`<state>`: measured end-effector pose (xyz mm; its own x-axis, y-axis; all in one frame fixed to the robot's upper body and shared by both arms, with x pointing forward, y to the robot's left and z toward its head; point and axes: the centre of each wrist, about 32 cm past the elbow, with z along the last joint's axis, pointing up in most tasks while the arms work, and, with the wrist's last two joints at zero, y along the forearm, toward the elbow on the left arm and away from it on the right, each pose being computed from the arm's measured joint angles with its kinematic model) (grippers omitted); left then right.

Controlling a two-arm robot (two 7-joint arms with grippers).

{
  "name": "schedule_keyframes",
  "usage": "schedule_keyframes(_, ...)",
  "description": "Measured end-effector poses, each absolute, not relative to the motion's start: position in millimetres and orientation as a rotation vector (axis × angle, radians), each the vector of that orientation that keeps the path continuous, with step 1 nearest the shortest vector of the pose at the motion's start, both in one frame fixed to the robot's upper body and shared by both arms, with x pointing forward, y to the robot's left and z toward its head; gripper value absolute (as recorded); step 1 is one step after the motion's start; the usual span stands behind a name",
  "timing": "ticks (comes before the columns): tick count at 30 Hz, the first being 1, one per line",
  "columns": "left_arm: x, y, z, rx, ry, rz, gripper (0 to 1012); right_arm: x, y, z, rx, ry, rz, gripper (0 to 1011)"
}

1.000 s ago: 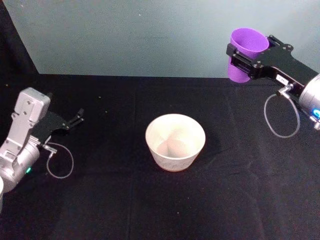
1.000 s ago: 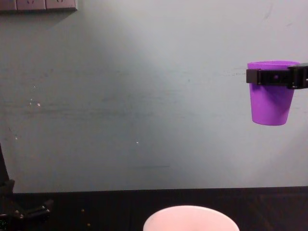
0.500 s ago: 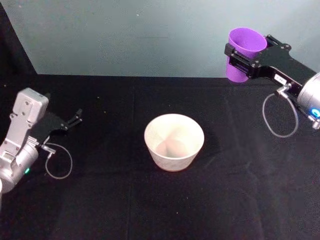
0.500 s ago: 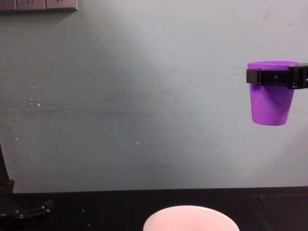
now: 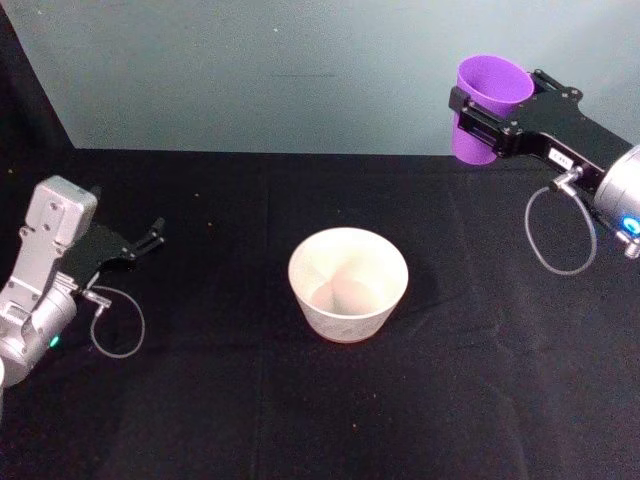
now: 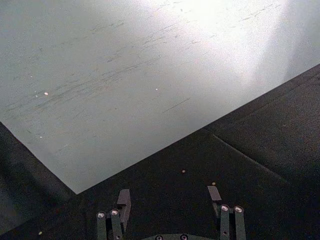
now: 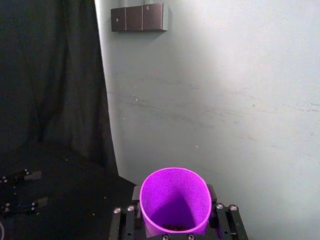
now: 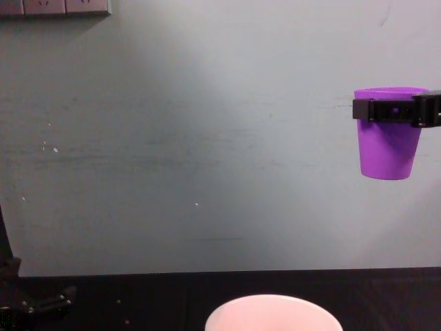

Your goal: Pick up the cup and pour the mung beans from the cup into the bowl.

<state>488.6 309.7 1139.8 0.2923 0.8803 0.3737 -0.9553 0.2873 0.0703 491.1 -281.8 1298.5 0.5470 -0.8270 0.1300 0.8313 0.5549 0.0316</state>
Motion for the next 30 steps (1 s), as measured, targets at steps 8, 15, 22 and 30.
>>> schedule_keyframes(8,488.6,309.6,1139.8,0.304,-0.285,1.248,1000,491.1,-281.8,1298.5,-0.035,-0.135,-0.983,730)
schedule_keyframes(15,488.6,309.7,1139.8,0.304,-0.285,1.248,1000,491.1,-281.8,1298.5,-0.035,-0.135,-0.983,730)
schedule_keyframes(22,488.6,309.7,1139.8,0.304,-0.285,1.248,1000,491.1,-281.8,1298.5,-0.035,-0.135,-0.983,730)
schedule_keyframes(30,488.6,309.7,1139.8,0.304,-0.285,1.248,1000,491.1,-281.8,1298.5,-0.035,-0.135,-0.983,730)
